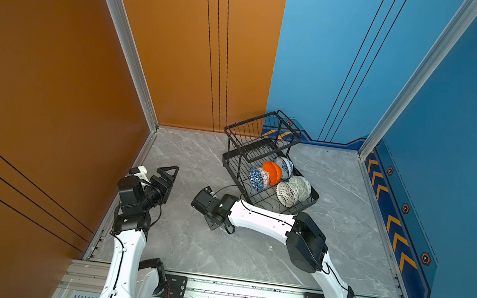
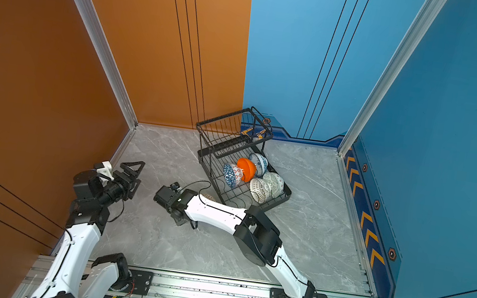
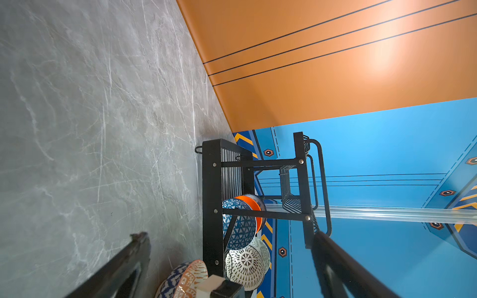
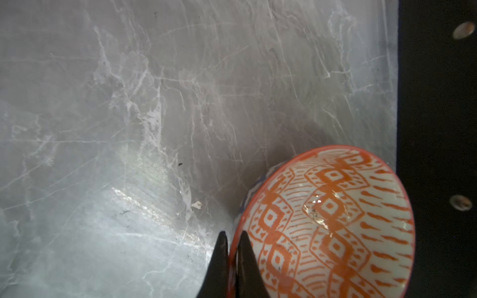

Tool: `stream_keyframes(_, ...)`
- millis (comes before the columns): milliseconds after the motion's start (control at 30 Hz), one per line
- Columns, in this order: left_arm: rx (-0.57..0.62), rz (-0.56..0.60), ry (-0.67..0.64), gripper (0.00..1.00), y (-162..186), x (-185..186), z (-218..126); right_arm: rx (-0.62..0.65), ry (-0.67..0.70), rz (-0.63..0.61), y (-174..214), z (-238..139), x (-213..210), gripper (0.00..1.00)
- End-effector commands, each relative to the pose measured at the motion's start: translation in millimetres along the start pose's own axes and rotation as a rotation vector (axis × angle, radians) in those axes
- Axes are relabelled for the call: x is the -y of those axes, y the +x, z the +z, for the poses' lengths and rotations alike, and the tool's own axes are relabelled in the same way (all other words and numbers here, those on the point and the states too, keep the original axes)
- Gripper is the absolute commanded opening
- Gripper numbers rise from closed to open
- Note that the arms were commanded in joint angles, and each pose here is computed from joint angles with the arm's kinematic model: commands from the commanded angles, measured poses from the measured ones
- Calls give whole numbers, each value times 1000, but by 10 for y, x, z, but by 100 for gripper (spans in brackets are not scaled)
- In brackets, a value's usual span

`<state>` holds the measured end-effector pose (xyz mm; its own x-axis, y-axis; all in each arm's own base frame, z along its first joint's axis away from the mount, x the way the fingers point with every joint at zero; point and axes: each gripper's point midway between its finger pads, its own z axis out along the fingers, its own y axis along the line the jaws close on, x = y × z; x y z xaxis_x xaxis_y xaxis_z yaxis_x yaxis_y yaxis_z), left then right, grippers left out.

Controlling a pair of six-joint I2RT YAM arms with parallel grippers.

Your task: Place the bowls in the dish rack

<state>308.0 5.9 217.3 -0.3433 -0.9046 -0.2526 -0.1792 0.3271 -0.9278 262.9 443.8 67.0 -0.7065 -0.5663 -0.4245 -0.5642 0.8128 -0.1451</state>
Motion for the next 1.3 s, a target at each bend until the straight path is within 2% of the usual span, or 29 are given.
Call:
stream_keyframes(0, -31, 6, 8, 98, 65, -1, -19, 6, -58, 22, -114, 79, -69, 0)
stream_keyframes(133, -32, 7, -5, 98, 65, -46, 1, 3, -66, 15, -119, 96, -92, 4)
stream_keyframes(233, -46, 9, -13, 98, 102, -81, 22, 16, -69, 16, -165, 47, -78, 18)
stream_keyframes(300, -64, 11, -20, 98, 154, -112, 51, 26, -73, 17, -204, 4, -67, 21)
stream_keyframes(533, -128, -1, -45, 98, 341, -232, 126, 71, -82, 19, -330, -212, 3, 53)
stream_keyframes(700, -129, 2, -34, 98, 358, -196, 95, 164, -103, 48, -489, -604, 125, 78)
stream_keyframes(833, -185, 17, -31, 98, 494, -182, 137, 239, -90, 92, -550, -998, 422, 98)
stream_keyframes(967, -305, 90, -70, 98, 890, -241, 229, 264, -78, 158, -452, -1146, 777, 100)
stream_keyframes(1100, -435, 294, -224, 98, 1347, -416, 224, 287, -63, 231, -340, -1242, 1119, 100)
stream_keyframes(1267, -519, 404, -337, 97, 1577, -692, 250, 309, -81, 307, -220, -1302, 1391, 100)
